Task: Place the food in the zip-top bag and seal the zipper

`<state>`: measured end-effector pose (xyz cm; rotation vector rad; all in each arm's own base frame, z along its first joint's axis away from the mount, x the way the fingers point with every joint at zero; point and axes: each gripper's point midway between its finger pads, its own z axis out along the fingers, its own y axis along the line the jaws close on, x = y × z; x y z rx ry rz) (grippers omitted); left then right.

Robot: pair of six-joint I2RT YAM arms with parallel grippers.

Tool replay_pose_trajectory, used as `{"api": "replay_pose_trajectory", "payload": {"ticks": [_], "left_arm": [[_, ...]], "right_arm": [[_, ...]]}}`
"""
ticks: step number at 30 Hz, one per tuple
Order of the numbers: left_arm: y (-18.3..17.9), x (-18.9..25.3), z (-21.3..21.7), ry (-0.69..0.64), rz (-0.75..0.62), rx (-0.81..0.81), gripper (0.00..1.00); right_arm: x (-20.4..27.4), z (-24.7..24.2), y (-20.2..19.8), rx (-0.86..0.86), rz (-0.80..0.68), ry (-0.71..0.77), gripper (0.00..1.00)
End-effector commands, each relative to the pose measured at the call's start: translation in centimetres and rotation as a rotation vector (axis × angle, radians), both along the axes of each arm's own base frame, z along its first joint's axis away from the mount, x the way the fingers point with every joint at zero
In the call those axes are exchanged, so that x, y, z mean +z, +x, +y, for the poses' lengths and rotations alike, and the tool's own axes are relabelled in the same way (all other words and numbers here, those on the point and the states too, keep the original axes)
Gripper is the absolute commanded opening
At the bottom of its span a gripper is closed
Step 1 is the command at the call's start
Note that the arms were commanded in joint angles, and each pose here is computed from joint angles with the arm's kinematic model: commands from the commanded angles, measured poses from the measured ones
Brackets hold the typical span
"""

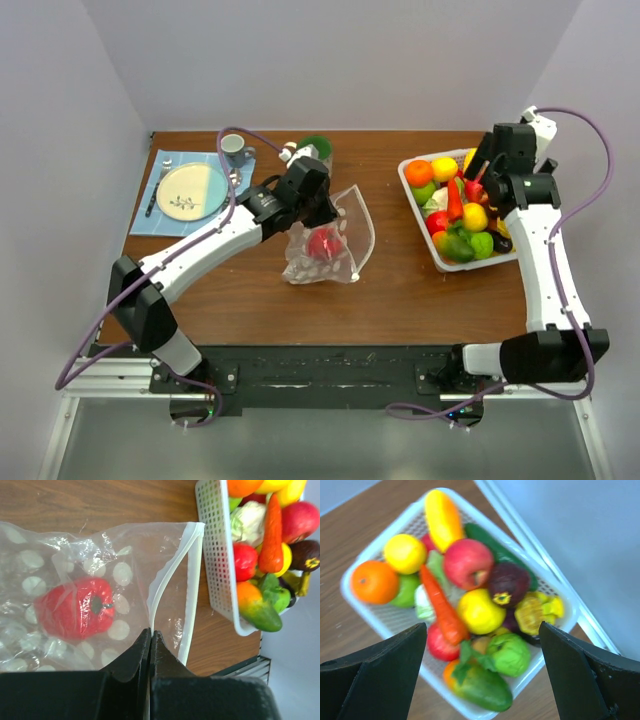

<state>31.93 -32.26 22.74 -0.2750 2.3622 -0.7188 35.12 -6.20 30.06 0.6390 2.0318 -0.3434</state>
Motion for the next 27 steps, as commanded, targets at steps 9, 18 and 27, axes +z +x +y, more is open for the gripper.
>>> {"api": "replay_pose_trajectory", "payload": {"ticks": [9,18,27], "left_arm": [[-1.3,-2.7,-0.7,0.020,0.034,-0.119,0.00],[-1.8,-3.1,-0.4,0.030,0.051,-0.132,0.00],[-1.8,-3.3,-0.4,0.035,0.052,-0.131,0.00]], "right_arm": [[-5.8,-6.4,4.1,-0.154,0.046,0.119,0.99],[-8.5,-7.4,4.5,-0.176,0.071,0.122,0.88],[-10.3,-7.2,5.3,-0.158,0.108,0.146,0.75]]}}
